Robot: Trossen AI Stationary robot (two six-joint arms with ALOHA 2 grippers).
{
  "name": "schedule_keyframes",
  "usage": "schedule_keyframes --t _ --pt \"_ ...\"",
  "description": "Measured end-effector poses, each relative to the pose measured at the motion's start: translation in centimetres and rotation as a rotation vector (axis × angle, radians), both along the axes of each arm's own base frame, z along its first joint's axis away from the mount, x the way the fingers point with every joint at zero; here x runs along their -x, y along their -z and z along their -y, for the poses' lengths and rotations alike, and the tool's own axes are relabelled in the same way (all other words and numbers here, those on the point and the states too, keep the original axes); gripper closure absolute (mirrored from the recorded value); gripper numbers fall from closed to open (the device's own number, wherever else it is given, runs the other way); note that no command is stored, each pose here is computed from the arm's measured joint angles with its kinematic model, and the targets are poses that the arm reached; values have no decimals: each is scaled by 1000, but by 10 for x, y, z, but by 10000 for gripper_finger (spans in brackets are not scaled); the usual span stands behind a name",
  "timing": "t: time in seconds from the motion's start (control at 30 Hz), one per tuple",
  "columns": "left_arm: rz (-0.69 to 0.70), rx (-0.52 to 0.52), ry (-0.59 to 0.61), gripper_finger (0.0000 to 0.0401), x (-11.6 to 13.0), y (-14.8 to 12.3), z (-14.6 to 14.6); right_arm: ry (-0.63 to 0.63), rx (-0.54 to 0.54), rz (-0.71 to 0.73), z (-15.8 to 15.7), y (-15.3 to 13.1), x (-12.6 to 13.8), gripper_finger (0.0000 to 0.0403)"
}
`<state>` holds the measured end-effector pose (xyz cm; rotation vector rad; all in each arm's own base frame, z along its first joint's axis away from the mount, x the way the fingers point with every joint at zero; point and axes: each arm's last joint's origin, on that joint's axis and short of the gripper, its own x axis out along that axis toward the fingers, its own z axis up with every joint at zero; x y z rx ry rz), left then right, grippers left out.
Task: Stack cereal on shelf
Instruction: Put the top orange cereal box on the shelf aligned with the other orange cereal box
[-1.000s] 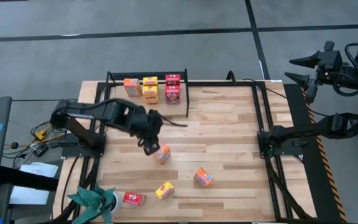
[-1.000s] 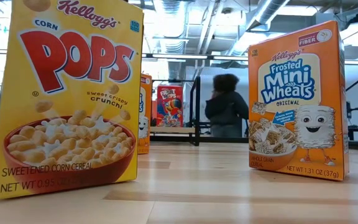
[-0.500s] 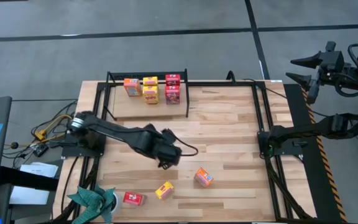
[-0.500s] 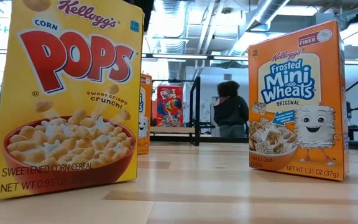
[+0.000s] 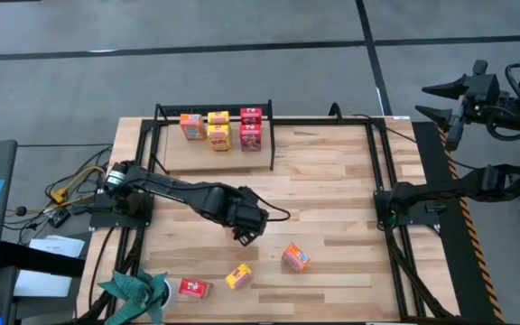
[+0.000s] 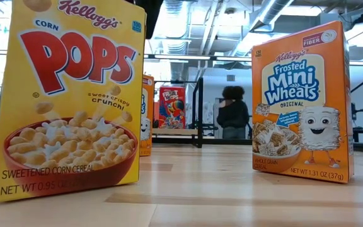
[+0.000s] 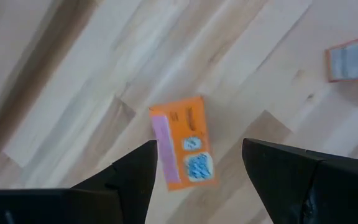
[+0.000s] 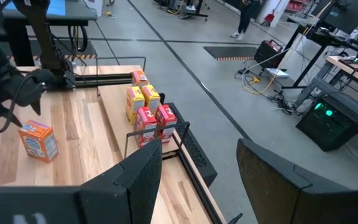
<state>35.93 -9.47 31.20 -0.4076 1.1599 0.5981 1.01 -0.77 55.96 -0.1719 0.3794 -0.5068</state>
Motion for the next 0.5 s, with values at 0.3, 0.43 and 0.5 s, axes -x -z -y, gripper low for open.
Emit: schedule_keyframes --t 0.3,0.43,0.5 --pt "-19 118 -53 176 0 1 -2 0 0 0 0 0 0 171" --pt "-32 143 -68 176 -2 1 -10 0 0 0 0 0 0 171" --pt "-41 137 -56 169 -2 1 -15 0 0 0 0 0 0 171"
